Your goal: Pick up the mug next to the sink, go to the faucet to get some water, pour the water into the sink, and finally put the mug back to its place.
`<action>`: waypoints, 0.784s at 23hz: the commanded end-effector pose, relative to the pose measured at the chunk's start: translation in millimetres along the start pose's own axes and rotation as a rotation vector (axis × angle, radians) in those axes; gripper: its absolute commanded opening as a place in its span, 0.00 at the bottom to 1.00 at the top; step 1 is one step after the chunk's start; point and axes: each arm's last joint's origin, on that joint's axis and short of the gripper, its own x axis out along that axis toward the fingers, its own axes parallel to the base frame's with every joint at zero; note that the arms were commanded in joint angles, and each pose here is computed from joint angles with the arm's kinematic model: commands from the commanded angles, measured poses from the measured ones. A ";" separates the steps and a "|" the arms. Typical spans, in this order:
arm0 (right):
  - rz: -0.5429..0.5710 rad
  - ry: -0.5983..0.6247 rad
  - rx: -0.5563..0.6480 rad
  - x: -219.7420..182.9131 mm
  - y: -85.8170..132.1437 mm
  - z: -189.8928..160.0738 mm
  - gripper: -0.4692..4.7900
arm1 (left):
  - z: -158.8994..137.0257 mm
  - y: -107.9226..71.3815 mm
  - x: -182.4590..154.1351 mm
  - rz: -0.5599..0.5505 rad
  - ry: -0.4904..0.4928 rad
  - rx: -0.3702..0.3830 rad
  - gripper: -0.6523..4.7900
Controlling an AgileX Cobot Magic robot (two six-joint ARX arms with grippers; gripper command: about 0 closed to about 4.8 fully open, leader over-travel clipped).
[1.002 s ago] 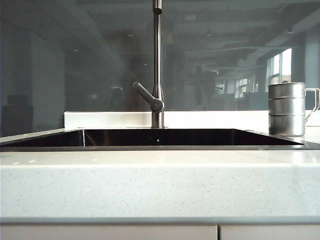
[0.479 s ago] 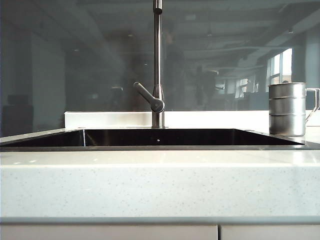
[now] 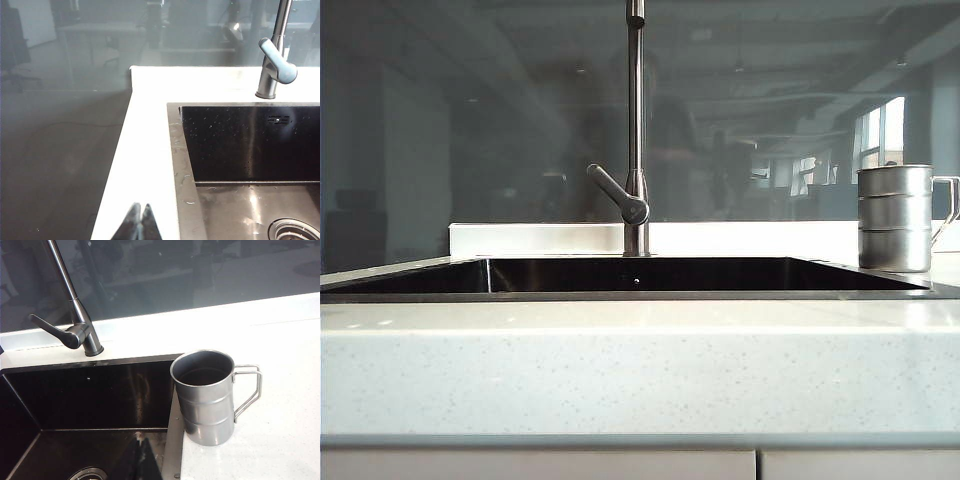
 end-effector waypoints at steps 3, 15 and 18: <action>0.003 -0.025 0.005 -0.9 0.5 3.7 0.07 | 2.8 -0.3 -0.2 -0.006 -0.019 -0.003 0.12; -0.082 0.035 -0.221 -23.6 -5.6 -7.8 0.07 | 2.8 -0.3 -0.2 -0.006 -0.019 -0.003 0.12; -0.143 -0.031 -0.236 -35.5 -13.4 -25.7 0.07 | 2.7 -0.3 -0.2 -0.006 -0.018 -0.003 0.12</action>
